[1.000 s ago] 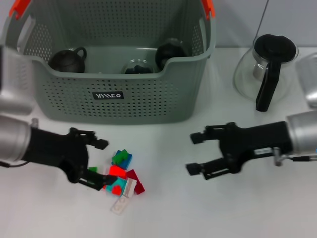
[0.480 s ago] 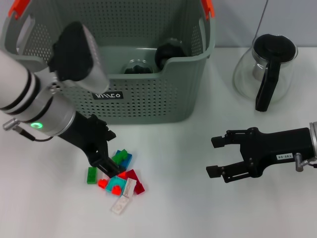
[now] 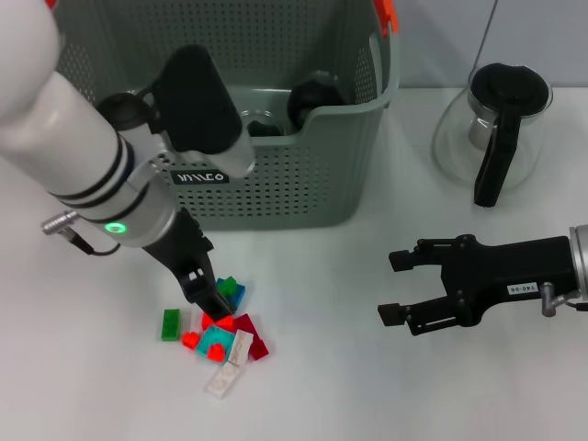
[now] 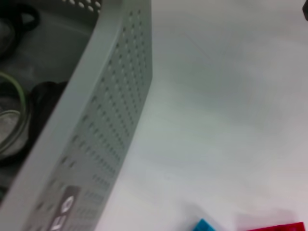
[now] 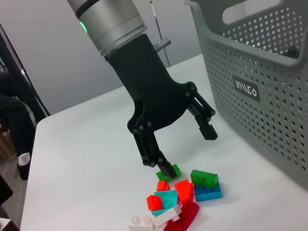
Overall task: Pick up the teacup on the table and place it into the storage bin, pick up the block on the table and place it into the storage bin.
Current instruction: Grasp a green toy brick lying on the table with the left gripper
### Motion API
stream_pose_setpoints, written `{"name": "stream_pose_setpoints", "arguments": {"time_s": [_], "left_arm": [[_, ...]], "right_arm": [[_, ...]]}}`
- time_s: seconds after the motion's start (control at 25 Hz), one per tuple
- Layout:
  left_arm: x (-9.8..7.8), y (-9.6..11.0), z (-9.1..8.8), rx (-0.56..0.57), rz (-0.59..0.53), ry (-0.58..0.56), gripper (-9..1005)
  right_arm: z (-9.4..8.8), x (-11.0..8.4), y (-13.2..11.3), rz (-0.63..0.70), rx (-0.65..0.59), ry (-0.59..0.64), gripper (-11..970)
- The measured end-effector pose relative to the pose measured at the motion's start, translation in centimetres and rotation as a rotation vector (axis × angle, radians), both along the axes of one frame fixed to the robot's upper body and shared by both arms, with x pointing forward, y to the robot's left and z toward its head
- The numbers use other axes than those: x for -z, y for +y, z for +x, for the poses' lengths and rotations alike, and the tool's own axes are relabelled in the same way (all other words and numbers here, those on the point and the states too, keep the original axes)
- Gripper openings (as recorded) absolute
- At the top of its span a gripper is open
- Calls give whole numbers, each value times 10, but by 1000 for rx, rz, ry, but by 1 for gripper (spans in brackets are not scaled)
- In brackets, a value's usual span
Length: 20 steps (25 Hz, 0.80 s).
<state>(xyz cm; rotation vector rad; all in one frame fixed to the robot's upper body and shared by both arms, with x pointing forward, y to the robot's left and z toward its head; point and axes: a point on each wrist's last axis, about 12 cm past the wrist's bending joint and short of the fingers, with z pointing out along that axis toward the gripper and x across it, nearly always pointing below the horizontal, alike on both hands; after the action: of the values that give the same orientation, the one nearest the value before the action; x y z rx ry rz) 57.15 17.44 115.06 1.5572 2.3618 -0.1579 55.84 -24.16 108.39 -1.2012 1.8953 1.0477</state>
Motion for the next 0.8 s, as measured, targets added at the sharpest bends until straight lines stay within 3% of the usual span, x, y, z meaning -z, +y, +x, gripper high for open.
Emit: {"name": "stream_pose_setpoints", "arguments": {"time_s": [0.28, 0.8], "left_arm": [[11, -14, 0, -55, 48, 14, 907], [21, -17, 6, -162, 52, 22, 717]], "right_arm": [[-1, 2, 2, 1, -1, -6, 931], [-2, 3, 3, 2, -4, -17, 930]]}}
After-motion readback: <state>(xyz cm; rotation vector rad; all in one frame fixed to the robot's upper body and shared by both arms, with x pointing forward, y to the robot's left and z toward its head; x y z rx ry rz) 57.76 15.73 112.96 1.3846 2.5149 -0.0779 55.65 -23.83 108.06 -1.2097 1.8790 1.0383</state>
